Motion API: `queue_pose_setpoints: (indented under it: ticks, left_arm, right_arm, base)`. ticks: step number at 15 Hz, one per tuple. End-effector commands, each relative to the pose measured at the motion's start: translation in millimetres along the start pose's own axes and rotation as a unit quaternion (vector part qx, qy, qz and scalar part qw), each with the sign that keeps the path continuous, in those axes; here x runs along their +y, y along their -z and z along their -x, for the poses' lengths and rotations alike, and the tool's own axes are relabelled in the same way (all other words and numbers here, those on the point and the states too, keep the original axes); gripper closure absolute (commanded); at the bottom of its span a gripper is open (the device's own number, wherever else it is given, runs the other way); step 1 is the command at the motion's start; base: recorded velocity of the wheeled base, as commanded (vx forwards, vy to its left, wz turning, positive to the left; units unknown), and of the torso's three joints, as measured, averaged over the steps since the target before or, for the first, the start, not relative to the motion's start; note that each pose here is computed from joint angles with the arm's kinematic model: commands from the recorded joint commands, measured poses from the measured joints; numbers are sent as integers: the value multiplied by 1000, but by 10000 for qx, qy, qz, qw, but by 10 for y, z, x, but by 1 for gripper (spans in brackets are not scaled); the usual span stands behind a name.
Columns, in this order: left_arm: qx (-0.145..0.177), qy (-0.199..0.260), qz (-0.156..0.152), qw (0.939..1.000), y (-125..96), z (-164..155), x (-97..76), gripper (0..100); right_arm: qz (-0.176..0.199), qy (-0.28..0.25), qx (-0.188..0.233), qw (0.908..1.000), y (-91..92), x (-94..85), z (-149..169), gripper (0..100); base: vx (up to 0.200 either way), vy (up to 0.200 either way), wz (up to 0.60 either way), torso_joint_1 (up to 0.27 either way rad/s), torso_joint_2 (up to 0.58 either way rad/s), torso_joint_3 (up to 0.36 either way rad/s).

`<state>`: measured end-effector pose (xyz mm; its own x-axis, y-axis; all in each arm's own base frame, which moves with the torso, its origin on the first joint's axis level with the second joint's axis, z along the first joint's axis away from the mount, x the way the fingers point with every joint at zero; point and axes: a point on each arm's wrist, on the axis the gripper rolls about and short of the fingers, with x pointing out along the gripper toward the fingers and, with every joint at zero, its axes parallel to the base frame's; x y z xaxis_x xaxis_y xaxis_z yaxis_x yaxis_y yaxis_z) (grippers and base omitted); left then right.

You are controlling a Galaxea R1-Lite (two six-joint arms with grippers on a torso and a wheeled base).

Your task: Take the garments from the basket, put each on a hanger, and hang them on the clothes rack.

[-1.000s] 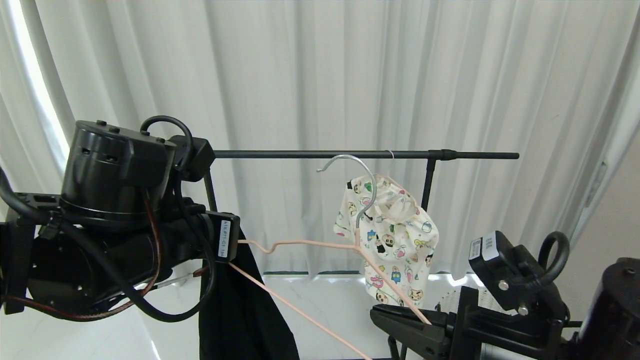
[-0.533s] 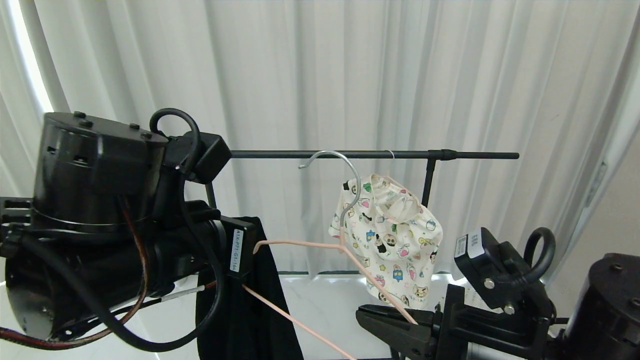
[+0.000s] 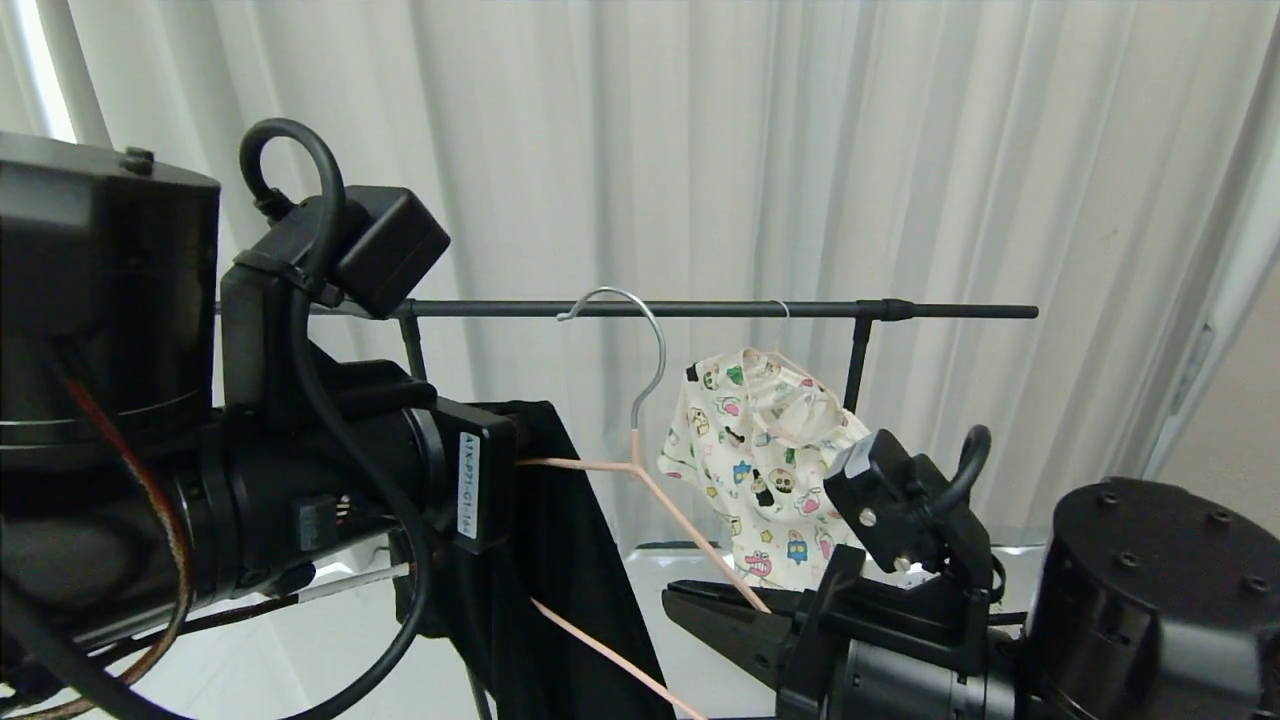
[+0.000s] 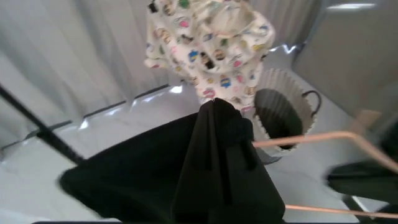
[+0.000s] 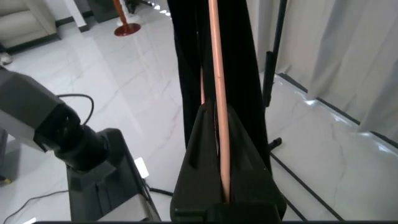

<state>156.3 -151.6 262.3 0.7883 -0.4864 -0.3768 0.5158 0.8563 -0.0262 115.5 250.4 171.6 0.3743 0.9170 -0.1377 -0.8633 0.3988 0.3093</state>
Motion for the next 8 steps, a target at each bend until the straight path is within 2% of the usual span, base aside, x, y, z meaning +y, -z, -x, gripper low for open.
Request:
queue_pose_setpoints:
  ticks: [1, 5, 8]
  left_arm:
    - [-42, 225, -73, 9997, -22, 22, -106, 100]
    - [-50, 504, -198, 9985, -7, 68, -231, 100]
    - [-101, 624, -257, 9977, 4, 85, -287, 100]
  right_arm:
    - [-10, 2, 55, 10000, 21, -3, -144, 100]
    - [-12, 74, 104, 9999, 56, -16, -219, 100]
    - [-171, 389, 93, 9991, 101, -52, -271, 100]
  base:
    - [0, 0, 0, 0, 0, 0]
    - [0, 0, 0, 0, 0, 0]
    - [0, 0, 0, 0, 0, 0]
